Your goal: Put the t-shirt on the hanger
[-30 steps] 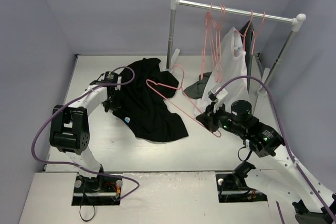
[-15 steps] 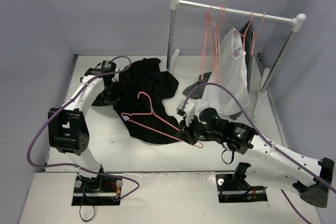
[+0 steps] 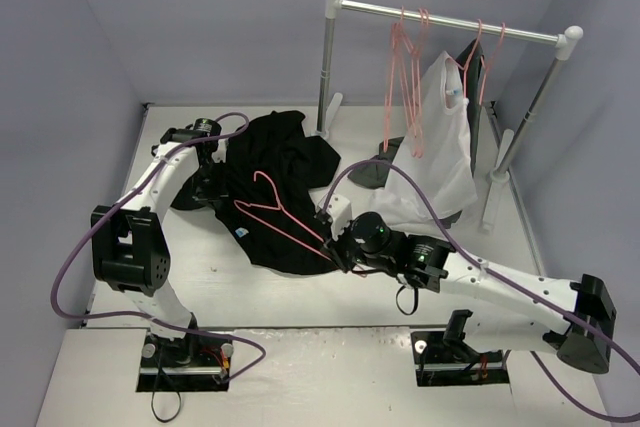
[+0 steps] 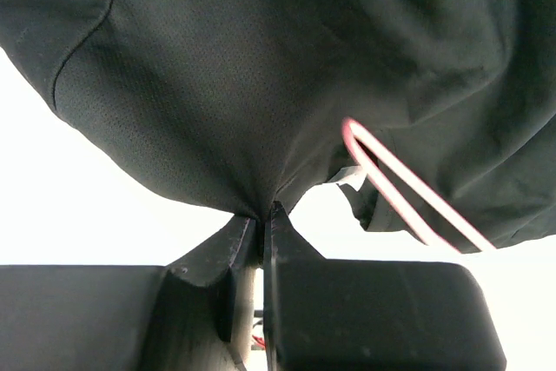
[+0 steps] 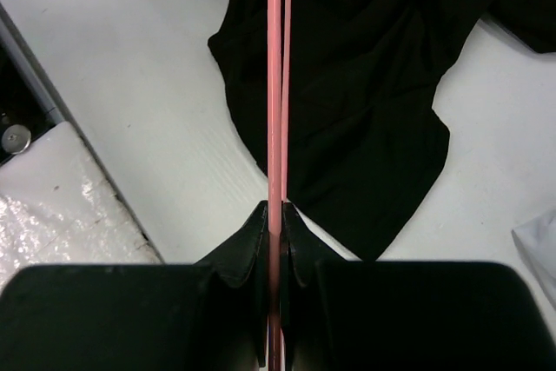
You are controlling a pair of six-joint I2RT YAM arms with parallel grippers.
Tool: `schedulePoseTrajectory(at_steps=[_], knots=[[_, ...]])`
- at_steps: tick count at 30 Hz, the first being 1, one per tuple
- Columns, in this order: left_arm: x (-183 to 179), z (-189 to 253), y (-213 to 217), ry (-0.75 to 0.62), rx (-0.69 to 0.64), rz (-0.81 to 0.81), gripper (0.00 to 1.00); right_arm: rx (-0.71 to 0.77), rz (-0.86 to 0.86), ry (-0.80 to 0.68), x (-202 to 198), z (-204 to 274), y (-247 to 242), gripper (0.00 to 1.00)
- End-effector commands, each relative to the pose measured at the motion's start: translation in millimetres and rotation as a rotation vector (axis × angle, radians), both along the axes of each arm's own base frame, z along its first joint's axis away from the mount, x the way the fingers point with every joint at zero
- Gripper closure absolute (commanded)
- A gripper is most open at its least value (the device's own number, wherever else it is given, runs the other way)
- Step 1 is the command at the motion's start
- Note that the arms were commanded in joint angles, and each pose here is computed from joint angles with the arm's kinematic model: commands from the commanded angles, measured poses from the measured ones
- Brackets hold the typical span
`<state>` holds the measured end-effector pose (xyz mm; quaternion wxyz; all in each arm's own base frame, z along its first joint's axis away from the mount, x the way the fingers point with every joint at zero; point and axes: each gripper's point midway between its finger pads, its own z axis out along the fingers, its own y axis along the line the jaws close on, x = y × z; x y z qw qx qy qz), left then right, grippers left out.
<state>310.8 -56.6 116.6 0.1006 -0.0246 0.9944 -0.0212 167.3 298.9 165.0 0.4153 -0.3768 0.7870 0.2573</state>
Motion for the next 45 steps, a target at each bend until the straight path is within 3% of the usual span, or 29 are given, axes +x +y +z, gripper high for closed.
schedulePoseTrajectory(at_steps=[1,18,33,45], knots=[[-2,29,0,-0.048,-0.021,-0.01,1.0,0.079,-0.014,-0.103,20,27,23,1.0],[10,26,13,-0.003,0.016,0.034,1.0,0.19,0.009,-0.093,5,58,27,1.0],[15,35,10,-0.01,0.001,0.03,1.0,0.138,0.039,-0.079,1,41,40,1.0],[1,35,10,0.021,-0.007,0.003,1.0,0.089,-0.002,-0.156,20,35,44,1.0]])
